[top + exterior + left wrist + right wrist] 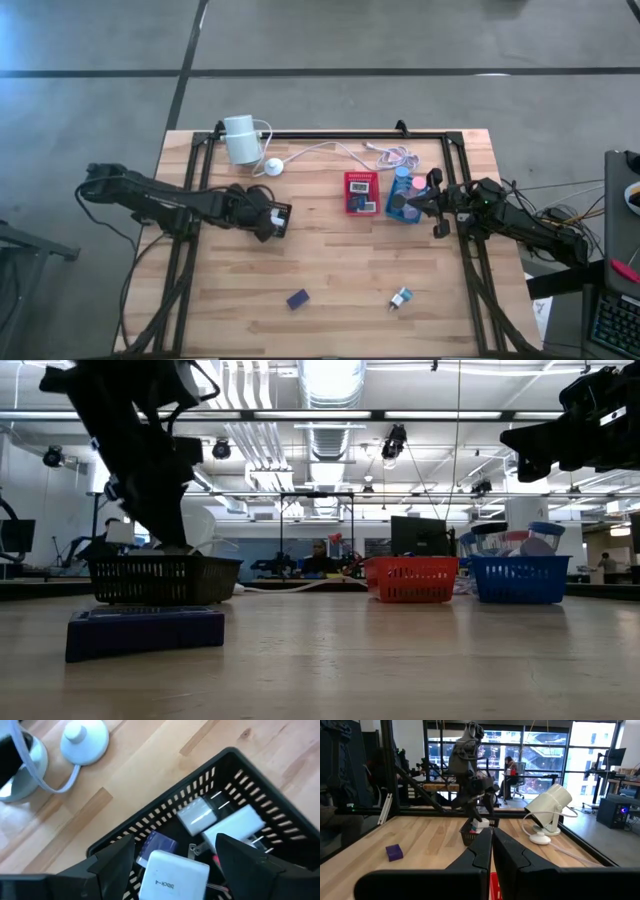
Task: Pick & Place Office items
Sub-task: Put the light blue digital clock into the black bin
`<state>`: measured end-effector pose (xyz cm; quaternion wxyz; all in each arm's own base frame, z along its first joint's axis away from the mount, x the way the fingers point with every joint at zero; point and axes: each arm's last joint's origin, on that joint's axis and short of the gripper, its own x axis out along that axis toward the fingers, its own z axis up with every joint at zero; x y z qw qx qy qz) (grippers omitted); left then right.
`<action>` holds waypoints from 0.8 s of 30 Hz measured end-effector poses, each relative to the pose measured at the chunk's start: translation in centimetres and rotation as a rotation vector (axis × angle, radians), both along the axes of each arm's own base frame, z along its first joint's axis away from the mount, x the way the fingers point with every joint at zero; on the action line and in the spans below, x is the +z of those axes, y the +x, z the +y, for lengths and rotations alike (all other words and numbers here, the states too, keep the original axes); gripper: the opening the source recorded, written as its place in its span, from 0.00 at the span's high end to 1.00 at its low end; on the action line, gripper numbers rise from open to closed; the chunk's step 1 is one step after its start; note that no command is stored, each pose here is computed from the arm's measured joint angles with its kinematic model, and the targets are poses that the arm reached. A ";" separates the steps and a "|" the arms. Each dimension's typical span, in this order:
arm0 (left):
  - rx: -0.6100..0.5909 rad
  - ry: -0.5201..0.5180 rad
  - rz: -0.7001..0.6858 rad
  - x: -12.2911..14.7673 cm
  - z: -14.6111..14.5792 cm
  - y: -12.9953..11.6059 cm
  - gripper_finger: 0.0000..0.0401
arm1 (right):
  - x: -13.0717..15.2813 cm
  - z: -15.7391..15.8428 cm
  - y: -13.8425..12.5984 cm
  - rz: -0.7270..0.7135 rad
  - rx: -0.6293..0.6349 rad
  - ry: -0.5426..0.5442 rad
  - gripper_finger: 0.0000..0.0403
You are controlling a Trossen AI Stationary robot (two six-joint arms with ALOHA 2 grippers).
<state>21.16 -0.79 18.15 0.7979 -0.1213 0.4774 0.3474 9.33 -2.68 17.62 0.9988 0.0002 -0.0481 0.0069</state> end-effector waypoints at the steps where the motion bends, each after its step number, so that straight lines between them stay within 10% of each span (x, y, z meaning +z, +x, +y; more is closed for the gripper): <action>1: 0.000 0.001 0.003 0.3 0.0 0.1 0.29 | 0.0 0.0 0.0 0.000 0.000 0.000 0.97; 12: -0.096 0.034 0.012 4.2 -1.4 0.9 0.29 | 0.0 0.0 0.0 0.001 0.006 0.004 0.97; 24: -0.189 0.337 -0.278 9.3 -4.4 -2.7 0.29 | 0.0 0.0 0.0 0.003 0.008 0.004 0.97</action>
